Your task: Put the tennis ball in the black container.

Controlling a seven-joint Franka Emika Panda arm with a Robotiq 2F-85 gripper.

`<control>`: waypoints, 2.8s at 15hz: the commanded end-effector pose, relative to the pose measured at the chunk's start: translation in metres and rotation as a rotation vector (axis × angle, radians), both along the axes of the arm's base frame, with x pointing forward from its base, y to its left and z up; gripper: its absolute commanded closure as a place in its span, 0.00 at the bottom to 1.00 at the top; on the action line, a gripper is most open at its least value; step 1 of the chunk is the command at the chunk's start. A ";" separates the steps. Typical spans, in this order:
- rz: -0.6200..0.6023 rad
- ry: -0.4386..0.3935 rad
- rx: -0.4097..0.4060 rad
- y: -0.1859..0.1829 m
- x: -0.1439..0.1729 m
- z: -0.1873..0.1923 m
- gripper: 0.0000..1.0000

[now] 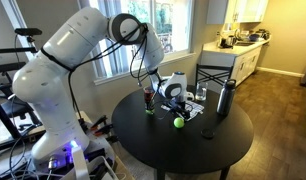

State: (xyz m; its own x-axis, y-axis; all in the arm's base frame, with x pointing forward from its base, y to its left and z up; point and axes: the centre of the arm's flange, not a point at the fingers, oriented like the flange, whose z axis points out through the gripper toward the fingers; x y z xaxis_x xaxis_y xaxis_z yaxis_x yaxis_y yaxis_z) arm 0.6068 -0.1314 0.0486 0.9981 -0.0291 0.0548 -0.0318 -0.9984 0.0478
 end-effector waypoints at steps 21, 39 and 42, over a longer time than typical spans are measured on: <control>0.043 0.123 0.037 0.016 -0.025 0.025 0.59; 0.297 -0.108 0.206 0.095 -0.040 0.176 0.62; 0.367 -0.152 0.193 0.113 -0.048 0.190 0.62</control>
